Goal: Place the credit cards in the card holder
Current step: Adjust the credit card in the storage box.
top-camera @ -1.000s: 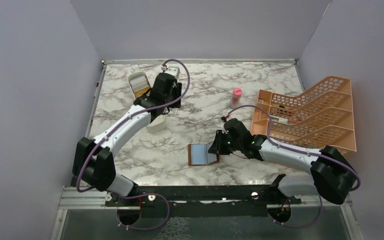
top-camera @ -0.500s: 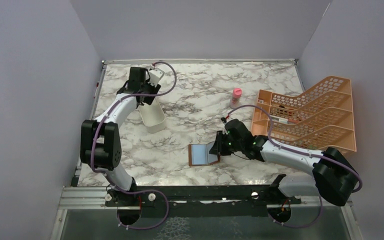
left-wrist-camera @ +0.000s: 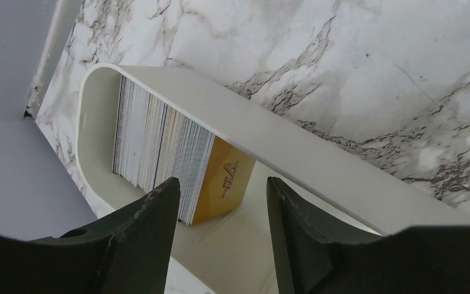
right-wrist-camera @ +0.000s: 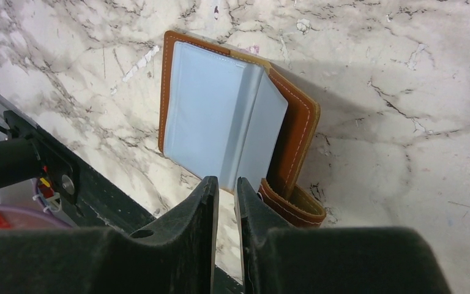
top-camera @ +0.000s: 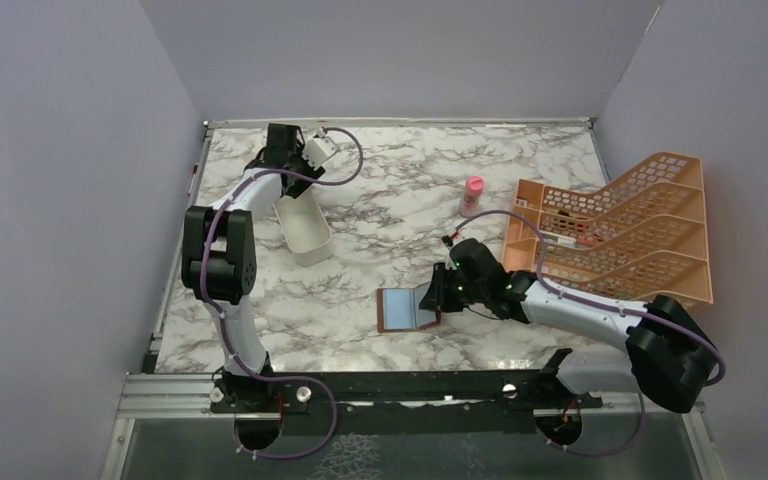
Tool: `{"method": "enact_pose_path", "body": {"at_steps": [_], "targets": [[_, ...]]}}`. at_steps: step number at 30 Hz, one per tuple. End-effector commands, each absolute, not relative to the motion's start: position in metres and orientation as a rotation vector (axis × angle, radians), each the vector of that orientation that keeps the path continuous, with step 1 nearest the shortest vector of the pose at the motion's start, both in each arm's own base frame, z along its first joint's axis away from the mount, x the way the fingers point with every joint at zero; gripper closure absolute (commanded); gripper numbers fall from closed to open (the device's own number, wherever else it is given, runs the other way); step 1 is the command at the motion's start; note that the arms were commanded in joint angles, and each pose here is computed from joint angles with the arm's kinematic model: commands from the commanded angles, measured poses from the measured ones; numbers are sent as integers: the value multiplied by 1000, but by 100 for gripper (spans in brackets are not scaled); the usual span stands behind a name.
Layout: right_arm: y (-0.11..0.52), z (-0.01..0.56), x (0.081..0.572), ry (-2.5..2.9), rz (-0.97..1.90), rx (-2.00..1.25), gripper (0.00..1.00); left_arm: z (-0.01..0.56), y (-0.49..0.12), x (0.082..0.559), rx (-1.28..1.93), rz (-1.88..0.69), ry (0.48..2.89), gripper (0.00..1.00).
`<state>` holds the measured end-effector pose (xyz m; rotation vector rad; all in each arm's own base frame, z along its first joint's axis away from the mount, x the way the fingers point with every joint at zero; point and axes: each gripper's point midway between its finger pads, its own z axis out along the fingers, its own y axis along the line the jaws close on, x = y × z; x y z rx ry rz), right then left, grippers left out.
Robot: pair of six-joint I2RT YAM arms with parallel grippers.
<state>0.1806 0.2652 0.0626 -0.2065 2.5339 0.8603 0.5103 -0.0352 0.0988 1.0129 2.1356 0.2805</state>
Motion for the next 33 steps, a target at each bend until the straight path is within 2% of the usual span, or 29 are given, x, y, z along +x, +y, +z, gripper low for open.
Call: {"method": "enact_pose_path", "body": {"at_steps": [1, 14, 19, 24, 29, 33], "targets": [[268, 75, 178, 2521, 883, -232, 77, 98, -19, 523, 1084, 351, 2075, 43], [268, 80, 182, 2516, 874, -214, 77, 66, -8, 536, 1192, 467, 2046, 43], [268, 81, 181, 2519, 875, -220, 77, 77, -10, 543, 1186, 480, 1994, 54], [266, 86, 180, 2506, 877, -216, 77, 87, -5, 548, 1171, 537, 1968, 71], [265, 91, 180, 2494, 878, -217, 76, 101, -7, 550, 1172, 546, 1937, 73], [263, 91, 179, 2487, 882, -215, 76, 109, -7, 549, 1184, 546, 1934, 82]]}}
